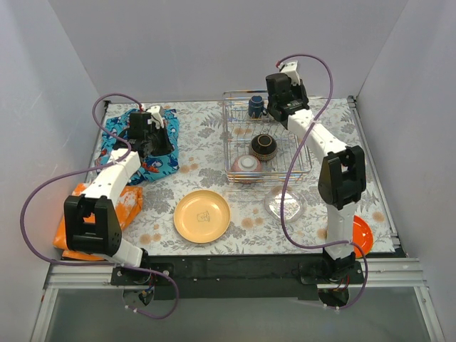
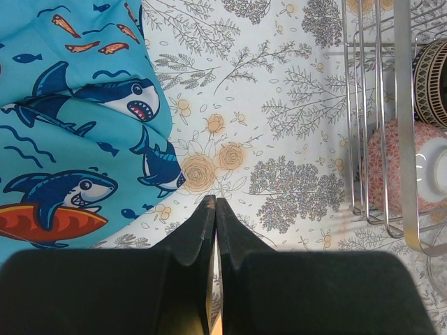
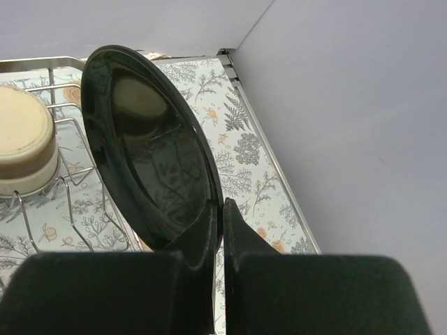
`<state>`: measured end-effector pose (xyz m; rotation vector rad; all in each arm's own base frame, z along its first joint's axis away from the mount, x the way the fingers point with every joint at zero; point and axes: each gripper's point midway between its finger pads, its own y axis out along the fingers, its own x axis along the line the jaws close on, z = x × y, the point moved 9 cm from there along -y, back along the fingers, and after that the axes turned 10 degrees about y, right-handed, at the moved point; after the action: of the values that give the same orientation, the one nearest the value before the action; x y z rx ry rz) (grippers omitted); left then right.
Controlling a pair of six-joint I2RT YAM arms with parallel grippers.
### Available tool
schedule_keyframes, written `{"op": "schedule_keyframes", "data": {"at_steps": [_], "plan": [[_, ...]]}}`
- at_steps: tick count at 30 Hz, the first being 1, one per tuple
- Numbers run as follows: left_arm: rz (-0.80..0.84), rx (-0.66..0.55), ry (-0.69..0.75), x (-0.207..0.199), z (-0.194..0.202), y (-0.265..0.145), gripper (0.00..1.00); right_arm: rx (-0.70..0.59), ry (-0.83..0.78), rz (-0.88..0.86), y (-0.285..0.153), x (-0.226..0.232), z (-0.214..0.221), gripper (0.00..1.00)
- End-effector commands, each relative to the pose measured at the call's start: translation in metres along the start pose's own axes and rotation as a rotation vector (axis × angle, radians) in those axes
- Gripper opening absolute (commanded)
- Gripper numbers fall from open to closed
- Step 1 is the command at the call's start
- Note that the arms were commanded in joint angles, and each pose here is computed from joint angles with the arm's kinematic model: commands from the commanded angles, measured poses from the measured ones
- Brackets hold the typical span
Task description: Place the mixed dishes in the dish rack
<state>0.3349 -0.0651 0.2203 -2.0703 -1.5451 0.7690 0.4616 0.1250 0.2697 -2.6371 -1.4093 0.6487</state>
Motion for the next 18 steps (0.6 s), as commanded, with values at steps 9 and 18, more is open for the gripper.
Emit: {"op": "schedule_keyframes", "data": {"at_steps": [9, 18], "plan": [[0.007, -0.009, 0.008, -0.002, -0.003, -0.002, 0.00, -0.001, 0.017, 0.062, 0.003, 0.002, 0.004, 0.01], [0.027, -0.015, 0.007, -0.006, -0.005, -0.002, 0.00, 0.044, -0.043, -0.001, -0.002, 0.006, 0.017, 0.22]]}}
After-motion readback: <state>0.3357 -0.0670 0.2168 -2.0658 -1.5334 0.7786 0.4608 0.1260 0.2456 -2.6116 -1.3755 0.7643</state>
